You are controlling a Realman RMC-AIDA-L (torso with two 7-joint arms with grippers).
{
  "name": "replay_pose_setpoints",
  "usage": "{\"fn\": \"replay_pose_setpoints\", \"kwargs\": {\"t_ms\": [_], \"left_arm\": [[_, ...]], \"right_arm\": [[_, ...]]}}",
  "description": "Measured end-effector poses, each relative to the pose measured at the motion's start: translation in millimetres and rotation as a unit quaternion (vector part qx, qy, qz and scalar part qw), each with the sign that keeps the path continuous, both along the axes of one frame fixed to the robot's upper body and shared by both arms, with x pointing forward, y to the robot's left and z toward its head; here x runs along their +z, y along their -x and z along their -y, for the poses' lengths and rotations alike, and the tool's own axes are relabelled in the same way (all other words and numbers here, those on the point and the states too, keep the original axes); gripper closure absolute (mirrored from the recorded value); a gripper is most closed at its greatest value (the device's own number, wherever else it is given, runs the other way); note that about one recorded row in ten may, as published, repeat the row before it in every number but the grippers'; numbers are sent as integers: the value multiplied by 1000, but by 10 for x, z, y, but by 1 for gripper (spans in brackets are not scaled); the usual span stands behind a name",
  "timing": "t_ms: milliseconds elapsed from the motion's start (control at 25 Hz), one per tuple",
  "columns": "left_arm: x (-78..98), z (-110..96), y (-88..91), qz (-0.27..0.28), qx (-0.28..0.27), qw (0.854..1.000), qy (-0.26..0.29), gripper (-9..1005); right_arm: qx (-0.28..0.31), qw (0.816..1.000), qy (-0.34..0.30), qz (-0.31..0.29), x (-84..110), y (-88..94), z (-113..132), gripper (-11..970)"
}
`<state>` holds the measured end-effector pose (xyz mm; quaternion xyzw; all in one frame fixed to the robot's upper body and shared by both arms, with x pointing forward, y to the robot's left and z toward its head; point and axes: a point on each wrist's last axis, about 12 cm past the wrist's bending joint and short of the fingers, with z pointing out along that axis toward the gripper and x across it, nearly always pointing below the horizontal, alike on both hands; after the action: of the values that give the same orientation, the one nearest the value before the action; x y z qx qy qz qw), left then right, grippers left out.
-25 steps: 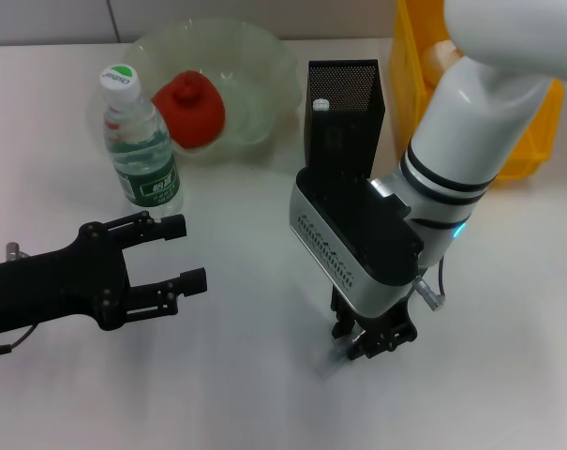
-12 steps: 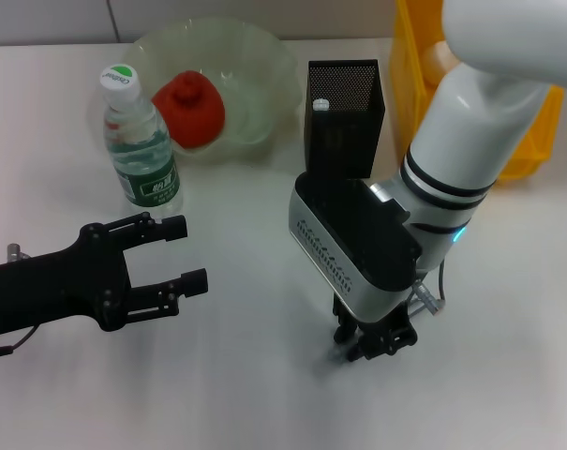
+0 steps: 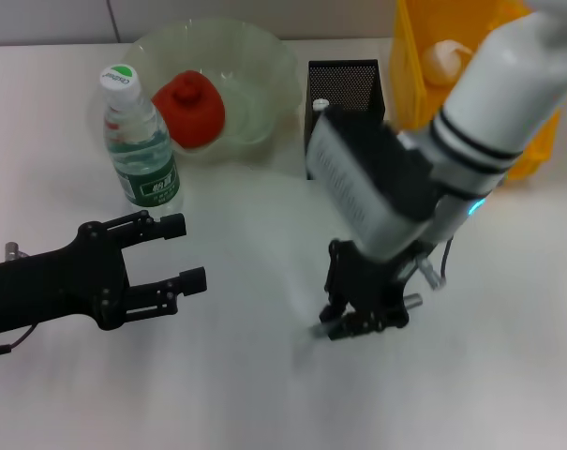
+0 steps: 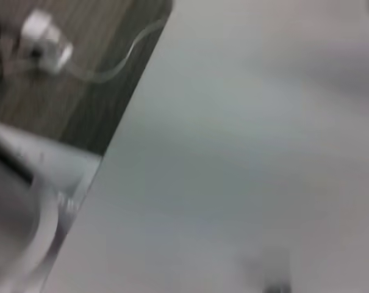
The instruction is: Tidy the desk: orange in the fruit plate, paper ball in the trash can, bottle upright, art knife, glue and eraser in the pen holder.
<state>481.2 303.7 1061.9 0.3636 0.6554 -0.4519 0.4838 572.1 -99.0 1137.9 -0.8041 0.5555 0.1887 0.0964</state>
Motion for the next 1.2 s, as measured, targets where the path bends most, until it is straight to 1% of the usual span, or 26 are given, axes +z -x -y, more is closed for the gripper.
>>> {"fn": "replay_pose_setpoints", "kwargs": {"t_ms": [40,80,200,360,400,440,480,520,600,640,680,720,760,800,880,960,1120,1160,1200], "left_arm": [[2,-1,-1,0,0,1000,0,213],[3,-1,-2,1,0,1000,1,213],[10,-6,-7,3,2,1000,1,213],[22,-13,-15,9,6,1000,5,213],[29,-6,-14,17,9,1000,10,213],[31,2,-7,22,10,1000,14,213],[30,13,-3,25,9,1000,16,213],[30,13,-3,25,9,1000,16,213],[30,13,-3,25,9,1000,16,213],[28,62,5,34,10,999,26,213],[28,62,5,34,10,999,26,213],[22,88,9,38,11,999,30,213],[19,104,10,39,11,999,32,213],[19,104,10,39,11,999,32,213],[11,137,13,40,12,998,37,213],[6,149,18,42,15,998,39,213],[-2,184,24,44,15,998,44,213],[-2,200,22,44,14,998,46,213],[-3,203,22,44,14,998,46,213]], "right_arm": [[-29,999,-31,-9,53,-61,91,813],[-29,999,-31,-9,53,-61,91,813],[-79,993,-82,-19,112,-148,265,814],[-141,975,-164,-42,132,-191,464,815],[-153,969,-187,-47,125,-189,502,816],[-177,955,-230,-55,90,-181,594,816],[-187,947,-253,-59,66,-170,638,816],[-187,947,-253,-59,66,-170,638,817],[-199,931,-298,-66,16,-140,700,817],[-204,923,-317,-71,-11,-123,720,817],[-208,914,-340,-72,-40,-107,739,818],[-214,904,-363,-75,-74,-88,764,818],[-227,882,-406,-74,-132,-59,806,818],[-227,882,-406,-74,-132,-59,806,818],[-239,862,-441,-70,-194,-26,847,819],[-248,849,-461,-69,-239,1,861,819],[-264,838,-472,-73,-287,21,864,819],[-274,831,-478,-76,-297,18,862,820],[-291,819,-488,-85,-305,12,862,820]]}}
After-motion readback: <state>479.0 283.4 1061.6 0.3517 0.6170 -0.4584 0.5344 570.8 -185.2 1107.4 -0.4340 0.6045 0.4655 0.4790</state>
